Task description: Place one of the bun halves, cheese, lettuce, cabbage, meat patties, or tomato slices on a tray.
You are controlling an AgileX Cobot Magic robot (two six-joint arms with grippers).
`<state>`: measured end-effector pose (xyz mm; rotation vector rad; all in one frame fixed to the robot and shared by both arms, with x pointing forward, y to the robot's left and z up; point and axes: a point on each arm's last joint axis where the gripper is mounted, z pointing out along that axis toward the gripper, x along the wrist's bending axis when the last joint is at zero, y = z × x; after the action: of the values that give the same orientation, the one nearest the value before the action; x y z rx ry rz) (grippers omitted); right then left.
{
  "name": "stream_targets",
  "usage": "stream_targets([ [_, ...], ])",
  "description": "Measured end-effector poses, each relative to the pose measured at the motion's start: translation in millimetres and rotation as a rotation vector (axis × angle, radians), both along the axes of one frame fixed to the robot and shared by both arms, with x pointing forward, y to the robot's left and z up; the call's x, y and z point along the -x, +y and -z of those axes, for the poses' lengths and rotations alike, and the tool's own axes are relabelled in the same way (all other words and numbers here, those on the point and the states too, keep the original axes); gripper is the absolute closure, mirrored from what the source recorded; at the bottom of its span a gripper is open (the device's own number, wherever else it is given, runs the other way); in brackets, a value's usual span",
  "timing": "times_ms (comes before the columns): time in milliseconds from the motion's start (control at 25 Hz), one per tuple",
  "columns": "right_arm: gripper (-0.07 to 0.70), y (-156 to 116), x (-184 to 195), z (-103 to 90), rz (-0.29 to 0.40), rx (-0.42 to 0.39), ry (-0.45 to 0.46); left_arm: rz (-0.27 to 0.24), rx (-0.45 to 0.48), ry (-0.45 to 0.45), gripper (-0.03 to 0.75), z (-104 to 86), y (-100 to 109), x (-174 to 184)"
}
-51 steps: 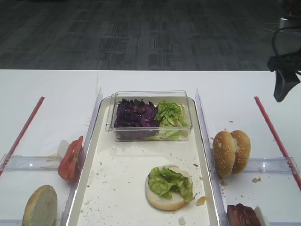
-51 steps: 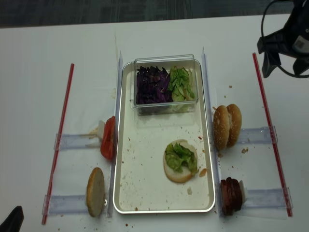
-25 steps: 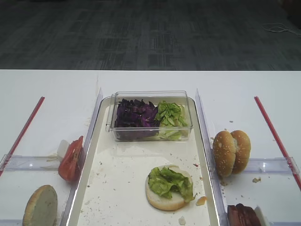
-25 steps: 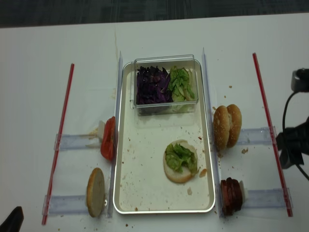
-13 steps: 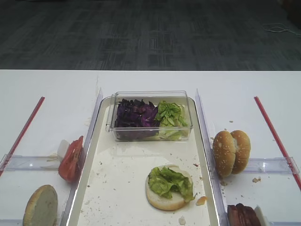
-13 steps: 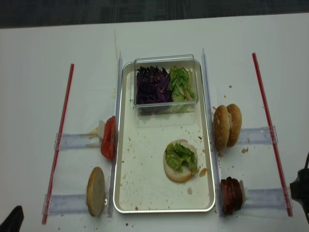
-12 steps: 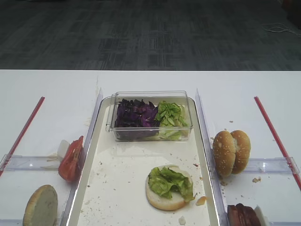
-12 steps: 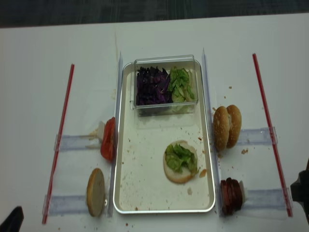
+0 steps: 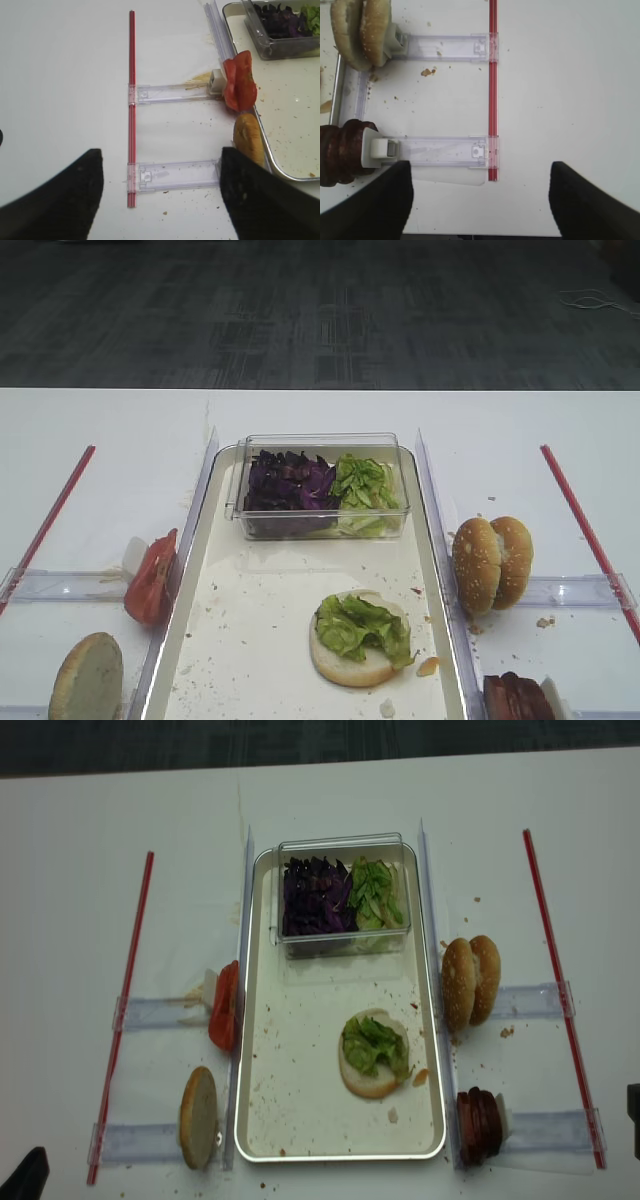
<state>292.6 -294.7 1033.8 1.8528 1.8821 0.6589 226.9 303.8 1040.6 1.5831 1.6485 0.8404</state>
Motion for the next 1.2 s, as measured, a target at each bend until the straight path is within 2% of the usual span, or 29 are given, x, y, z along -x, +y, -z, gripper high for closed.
stream_targets([
  [720,0.04,2,57,-8.8,0.003,0.017,-0.373,0.0,0.0,0.0,0.225,0.0,0,0],
  [840,0.04,2,60,-8.7,0.003,0.019,-0.4,0.0,0.0,0.0,0.225,0.0,0,0],
  [1200,0.04,2,61,-8.4,0.004,0.022,-0.398,0.0,0.0,0.0,0.225,0.0,0,0],
])
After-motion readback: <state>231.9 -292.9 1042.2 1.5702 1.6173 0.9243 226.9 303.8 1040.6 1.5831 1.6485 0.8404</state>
